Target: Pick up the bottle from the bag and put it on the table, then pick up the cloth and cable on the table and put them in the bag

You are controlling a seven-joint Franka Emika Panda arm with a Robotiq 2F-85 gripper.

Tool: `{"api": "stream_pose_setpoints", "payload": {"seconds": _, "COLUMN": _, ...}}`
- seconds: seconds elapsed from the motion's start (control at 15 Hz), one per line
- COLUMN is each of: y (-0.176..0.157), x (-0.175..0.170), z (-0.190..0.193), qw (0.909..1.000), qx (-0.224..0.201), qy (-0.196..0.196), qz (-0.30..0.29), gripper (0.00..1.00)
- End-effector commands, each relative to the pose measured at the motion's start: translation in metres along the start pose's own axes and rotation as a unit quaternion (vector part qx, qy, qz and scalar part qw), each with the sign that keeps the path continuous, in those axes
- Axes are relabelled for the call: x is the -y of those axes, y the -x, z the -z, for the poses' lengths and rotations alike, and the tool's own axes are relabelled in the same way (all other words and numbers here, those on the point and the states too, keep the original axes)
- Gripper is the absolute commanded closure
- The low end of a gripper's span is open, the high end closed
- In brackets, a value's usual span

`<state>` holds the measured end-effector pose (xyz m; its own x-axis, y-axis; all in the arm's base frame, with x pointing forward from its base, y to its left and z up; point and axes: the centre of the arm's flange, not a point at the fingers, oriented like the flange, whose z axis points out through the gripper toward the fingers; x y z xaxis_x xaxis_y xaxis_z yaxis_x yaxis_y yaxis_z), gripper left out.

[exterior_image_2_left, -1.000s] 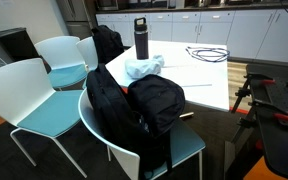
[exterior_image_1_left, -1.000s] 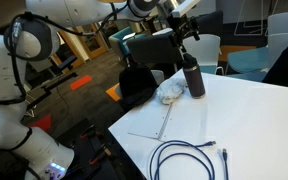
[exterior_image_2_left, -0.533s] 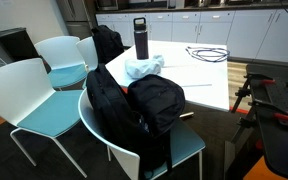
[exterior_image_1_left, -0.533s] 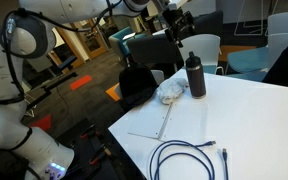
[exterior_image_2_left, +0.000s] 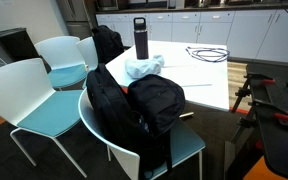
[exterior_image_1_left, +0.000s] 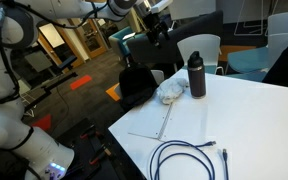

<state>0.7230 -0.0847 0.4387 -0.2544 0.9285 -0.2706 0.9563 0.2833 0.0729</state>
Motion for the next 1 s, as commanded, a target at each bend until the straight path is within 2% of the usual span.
{"api": "stream_pose_setpoints", "payload": {"seconds": 0.0, "y": -0.055, "x": 0.021, "z": -0.027, "qw": 0.9989, "qx": 0.019, "qy": -0.022, "qz": 0.037, "gripper": 0.00}}
{"api": "stream_pose_setpoints", "payload": {"seconds": 0.33, "y": -0.119, "x": -0.020, "z": -0.128, "qw": 0.9908, "qx": 0.049, "qy": 0.003, "qz": 0.126, "gripper": 0.00}}
{"api": "stream_pose_setpoints", "payload": {"seconds": 0.47, "y": -0.141, "x": -0.033, "z": -0.168, "qw": 0.9887, "qx": 0.042, "qy": 0.022, "qz": 0.142, "gripper": 0.00}}
{"api": "stream_pose_setpoints", "payload": {"seconds": 0.73, "y": -0.159, "x": -0.040, "z": -0.236, "qw": 0.9924, "qx": 0.000, "qy": 0.020, "qz": 0.121, "gripper": 0.00}}
{"api": "stream_pose_setpoints", "payload": {"seconds": 0.93, "y": -0.159, "x": -0.039, "z": -0.262, "qw": 0.9939, "qx": -0.019, "qy": 0.013, "qz": 0.108, "gripper": 0.00}}
